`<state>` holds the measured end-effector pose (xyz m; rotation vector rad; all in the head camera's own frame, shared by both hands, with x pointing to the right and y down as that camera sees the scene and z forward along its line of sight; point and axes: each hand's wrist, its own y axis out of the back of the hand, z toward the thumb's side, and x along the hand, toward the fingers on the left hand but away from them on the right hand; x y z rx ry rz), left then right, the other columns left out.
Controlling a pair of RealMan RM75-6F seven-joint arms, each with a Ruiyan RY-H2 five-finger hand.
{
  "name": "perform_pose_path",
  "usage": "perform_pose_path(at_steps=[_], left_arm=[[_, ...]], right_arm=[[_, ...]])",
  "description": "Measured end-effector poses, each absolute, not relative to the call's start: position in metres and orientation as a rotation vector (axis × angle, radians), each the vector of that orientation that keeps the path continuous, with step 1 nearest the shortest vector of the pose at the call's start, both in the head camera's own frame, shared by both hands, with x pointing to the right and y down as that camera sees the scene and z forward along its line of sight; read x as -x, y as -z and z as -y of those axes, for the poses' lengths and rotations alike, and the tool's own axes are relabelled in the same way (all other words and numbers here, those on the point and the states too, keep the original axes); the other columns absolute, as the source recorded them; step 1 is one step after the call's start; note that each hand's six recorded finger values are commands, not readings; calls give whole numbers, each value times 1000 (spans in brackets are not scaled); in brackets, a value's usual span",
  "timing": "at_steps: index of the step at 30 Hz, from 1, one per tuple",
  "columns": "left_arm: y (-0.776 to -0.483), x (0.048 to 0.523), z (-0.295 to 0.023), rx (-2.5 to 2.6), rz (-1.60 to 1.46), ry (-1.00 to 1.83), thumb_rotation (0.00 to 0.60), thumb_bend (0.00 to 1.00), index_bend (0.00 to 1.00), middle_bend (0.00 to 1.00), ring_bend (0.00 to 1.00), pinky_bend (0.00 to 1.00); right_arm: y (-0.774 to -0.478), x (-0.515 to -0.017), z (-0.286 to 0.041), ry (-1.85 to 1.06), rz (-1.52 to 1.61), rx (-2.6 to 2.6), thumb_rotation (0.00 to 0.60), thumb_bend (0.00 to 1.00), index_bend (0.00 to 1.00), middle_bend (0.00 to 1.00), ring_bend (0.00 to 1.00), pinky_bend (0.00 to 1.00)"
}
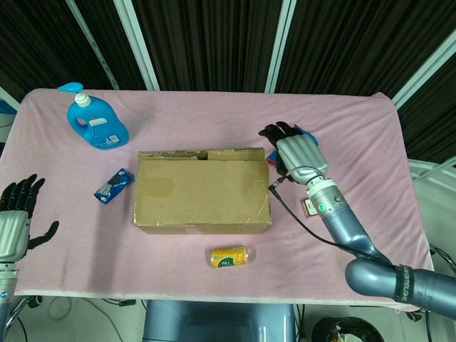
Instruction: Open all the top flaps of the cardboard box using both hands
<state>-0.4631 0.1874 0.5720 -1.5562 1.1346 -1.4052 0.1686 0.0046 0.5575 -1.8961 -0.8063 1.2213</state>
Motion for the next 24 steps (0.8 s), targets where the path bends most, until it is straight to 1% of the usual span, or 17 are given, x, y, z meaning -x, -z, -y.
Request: perform_pose_path(at_steps=[6,10,17,24], left_arm=[[-573,465,-186,1565,-1143,1414,600,255,0,0,0,0],[-575,465,-186,1573,-1144,1421,600,255,0,0,0,0],[-576,467,-185,1581,-1150,1432,600,255,0,0,0,0],[-577,468,-185,1591,-1158,1440,600,257,0,0,0,0]], right_arm=[[-583,-130,-2,-1243,769,1942,600,1000,321,289,251,301],[-595,-113,-4,-1257,754,1954,600,1000,325,319,287,310],[-609,-104,-7,-1291,737,1950,600,1000,325,327,294,310],[-614,-106,-9,-1320,737,1942,600,1000,336,373,329,310]])
